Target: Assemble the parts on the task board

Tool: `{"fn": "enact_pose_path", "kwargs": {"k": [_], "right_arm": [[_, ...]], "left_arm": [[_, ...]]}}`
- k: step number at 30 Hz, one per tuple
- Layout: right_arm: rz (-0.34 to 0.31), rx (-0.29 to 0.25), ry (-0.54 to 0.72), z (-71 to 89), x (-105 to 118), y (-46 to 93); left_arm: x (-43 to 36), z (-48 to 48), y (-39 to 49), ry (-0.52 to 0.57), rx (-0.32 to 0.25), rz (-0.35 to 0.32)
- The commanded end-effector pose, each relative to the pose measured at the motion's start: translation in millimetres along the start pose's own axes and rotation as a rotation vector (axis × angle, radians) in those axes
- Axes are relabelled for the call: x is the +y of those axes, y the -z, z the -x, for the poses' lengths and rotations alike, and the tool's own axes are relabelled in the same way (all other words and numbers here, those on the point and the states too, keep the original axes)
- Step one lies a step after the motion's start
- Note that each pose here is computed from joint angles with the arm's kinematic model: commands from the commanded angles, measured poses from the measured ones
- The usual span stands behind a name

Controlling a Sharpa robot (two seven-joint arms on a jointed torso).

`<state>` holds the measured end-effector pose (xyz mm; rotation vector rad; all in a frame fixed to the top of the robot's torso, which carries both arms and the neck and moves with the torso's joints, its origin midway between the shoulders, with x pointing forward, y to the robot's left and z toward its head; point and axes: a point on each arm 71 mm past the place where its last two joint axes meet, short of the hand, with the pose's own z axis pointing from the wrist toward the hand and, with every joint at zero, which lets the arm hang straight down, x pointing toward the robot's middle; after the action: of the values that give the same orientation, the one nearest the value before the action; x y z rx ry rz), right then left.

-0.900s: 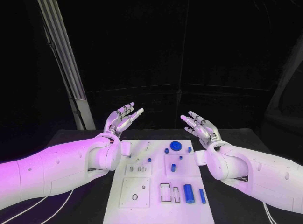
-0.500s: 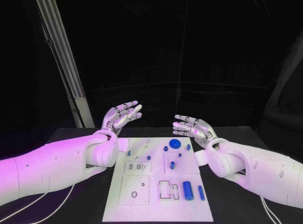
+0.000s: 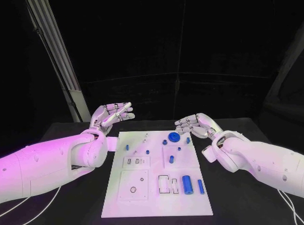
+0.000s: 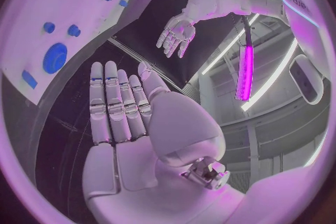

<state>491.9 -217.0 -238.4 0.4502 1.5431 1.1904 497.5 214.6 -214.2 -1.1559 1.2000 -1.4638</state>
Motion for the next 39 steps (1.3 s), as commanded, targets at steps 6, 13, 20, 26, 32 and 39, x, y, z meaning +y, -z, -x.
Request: {"fn": "enact_pose_path", "kwargs": {"k": [6,13,20,26,32,39], "right_arm": [[-0.006,0.115,0.373,0.5,9.5,-9.0],[-0.006,0.126,0.578,0.7,20.8,-19.0],[0.021,0.120,0.720,1.7,40.2,-32.2],[0.019,0.140,0.797,-1.7,50.2,-40.5],[0.016,0.161,0.835,-6.1,54.1,-44.8],[0.002,0.209,0.863,-11.3,54.0,-47.3]], "left_arm": [[-7.9,-10.7,15.4,0.037,0.089,-0.013],[-11.3,-17.5,25.6,0.073,0.114,0.005],[-12.0,-27.3,29.6,0.105,0.134,0.022],[-12.3,-34.0,31.2,0.119,0.151,0.028],[-12.4,-37.1,31.7,0.130,0.164,0.030],[-12.4,-39.0,32.3,0.135,0.172,0.033]]}}
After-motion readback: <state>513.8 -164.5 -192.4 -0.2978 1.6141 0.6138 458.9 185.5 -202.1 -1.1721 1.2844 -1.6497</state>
